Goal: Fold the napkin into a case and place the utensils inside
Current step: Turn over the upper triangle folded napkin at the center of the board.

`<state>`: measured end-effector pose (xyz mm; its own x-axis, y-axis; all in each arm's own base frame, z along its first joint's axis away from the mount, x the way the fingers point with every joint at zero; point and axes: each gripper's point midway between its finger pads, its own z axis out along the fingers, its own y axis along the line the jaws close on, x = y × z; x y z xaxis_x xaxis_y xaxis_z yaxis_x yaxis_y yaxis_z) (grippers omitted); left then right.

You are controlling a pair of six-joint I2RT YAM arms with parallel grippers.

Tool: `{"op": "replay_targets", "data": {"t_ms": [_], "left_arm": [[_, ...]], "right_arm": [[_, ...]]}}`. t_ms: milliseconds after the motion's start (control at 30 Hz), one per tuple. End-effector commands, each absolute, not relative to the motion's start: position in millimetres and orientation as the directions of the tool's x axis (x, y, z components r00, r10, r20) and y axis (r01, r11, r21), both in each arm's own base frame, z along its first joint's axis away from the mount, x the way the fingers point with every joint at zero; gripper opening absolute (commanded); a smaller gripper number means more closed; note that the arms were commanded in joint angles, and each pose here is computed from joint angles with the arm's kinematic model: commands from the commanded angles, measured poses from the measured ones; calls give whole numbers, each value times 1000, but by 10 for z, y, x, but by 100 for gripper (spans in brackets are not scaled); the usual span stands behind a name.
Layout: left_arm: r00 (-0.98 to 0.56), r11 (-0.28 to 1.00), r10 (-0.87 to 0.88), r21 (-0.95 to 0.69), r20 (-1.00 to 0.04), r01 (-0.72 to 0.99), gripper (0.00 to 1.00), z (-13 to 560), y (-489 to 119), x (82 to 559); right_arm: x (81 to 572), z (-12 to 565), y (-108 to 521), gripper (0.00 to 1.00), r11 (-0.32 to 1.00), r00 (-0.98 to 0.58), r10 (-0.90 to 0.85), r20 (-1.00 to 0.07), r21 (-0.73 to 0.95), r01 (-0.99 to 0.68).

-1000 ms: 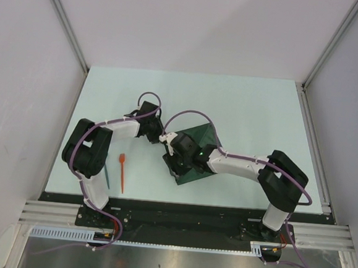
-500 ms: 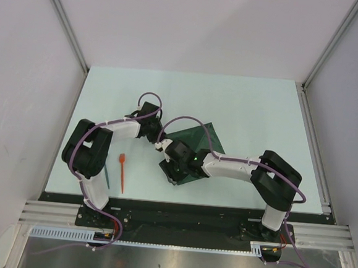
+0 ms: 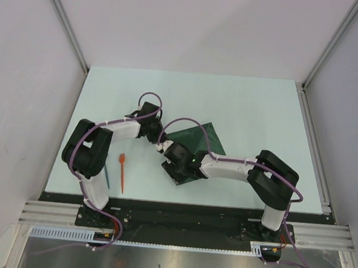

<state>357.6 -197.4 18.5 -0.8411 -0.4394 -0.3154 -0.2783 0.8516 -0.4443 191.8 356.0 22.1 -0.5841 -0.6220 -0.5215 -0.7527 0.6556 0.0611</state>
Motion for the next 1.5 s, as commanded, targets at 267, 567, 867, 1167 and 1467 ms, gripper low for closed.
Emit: {"op": "replay_targets", "data": {"t_ms": [267, 567, 867, 1167, 1467], "left_arm": [[-856, 874, -414, -399, -310, -278, 47, 152, -1843, 3439], [-865, 832, -433, -482, -255, -274, 63, 263, -1868, 3320], [-874, 796, -442, -537, -200, -280, 63, 270, -1954, 3276], [-881, 733, -454, -617, -131, -286, 67, 275, -2143, 3312], [-879, 741, -459, -600, -128, -300, 67, 241, -2129, 3344]], "right_arm": [[1910, -304, 2958, 26, 673, -579, -732, -359, -245, -698], [2002, -108, 3133, 0, 693, -567, -704, -428, -237, -681], [2123, 607, 3364, 0, 733, -603, -530, -596, 35, -679], [2117, 665, 3309, 0, 707, -646, -491, -585, 166, -688], [2132, 686, 3310, 0, 704, -646, -479, -594, 180, -687]]}}
